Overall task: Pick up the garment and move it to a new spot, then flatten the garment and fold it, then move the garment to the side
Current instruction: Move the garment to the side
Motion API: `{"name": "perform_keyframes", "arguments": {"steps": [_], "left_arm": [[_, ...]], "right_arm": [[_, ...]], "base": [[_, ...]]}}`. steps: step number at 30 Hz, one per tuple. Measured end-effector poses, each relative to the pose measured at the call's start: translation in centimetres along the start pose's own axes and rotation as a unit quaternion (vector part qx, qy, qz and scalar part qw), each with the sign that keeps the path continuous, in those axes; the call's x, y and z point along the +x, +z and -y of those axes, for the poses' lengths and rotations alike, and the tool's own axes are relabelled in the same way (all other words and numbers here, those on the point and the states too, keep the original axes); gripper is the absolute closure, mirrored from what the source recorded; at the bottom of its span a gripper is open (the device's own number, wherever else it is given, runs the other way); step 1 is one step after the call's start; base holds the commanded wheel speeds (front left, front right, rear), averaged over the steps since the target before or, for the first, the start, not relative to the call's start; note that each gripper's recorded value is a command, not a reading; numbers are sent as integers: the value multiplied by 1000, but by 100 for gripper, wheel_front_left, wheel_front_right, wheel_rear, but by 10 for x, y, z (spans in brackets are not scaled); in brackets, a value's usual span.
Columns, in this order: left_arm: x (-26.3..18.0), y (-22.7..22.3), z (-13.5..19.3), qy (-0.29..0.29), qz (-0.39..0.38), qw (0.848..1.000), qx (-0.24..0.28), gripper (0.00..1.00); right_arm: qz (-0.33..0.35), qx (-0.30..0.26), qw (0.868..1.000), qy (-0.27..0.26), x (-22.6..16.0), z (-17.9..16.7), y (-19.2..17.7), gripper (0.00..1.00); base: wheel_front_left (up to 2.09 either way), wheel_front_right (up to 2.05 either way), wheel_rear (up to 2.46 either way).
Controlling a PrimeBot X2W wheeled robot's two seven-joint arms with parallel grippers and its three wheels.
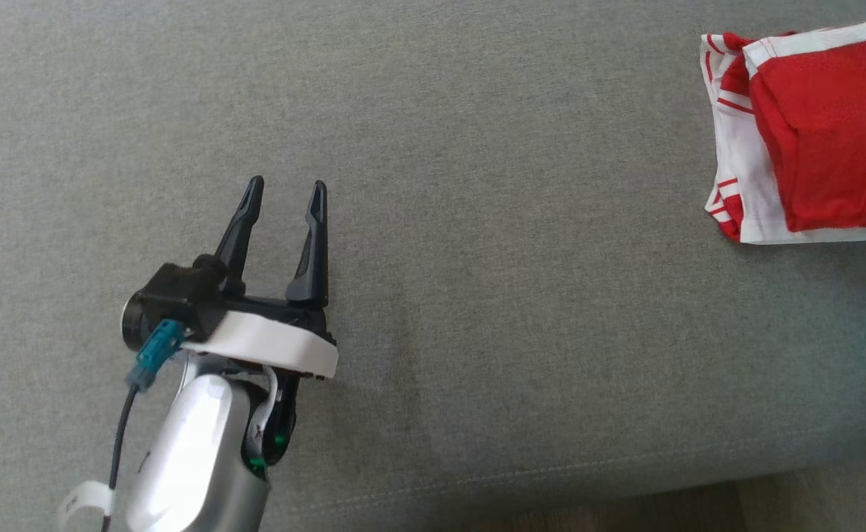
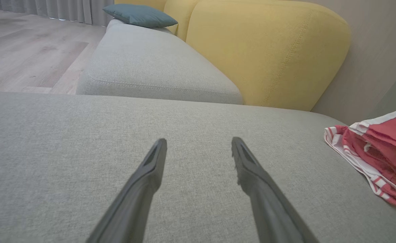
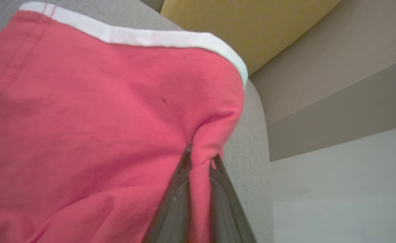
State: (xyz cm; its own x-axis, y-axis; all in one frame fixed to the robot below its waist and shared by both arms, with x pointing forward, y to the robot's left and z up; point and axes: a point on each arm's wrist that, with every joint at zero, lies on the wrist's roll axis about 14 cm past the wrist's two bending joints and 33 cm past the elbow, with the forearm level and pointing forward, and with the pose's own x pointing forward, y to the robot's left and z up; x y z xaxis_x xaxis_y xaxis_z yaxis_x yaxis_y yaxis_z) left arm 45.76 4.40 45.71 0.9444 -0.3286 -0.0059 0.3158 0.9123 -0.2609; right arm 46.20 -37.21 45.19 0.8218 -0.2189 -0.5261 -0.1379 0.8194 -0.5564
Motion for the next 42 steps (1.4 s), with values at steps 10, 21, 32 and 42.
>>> {"name": "perform_keyframes", "arguments": {"steps": [10, 21, 32, 42], "left_arm": [[-1, 2, -3, 4, 1, 1000, 6, 0], [-8, 30, 4, 1, 32, 999, 17, 0], [-42, 66, 2, 26, 73, 997, 30, 0], [-79, 73, -3, 51, 83, 995, 37, 0]], "right_arm": [[10, 38, 999, -26, -6, 7, 5, 0], [129, 73, 989, -31, -31, 0, 73, 0], [316, 204, 926, 42, -96, -75, 163, 0], [329, 273, 900, 84, -136, -141, 134, 0]], "base": [[0, 0, 0], [0, 0, 0], [0, 0, 0], [0, 0, 0]]}}
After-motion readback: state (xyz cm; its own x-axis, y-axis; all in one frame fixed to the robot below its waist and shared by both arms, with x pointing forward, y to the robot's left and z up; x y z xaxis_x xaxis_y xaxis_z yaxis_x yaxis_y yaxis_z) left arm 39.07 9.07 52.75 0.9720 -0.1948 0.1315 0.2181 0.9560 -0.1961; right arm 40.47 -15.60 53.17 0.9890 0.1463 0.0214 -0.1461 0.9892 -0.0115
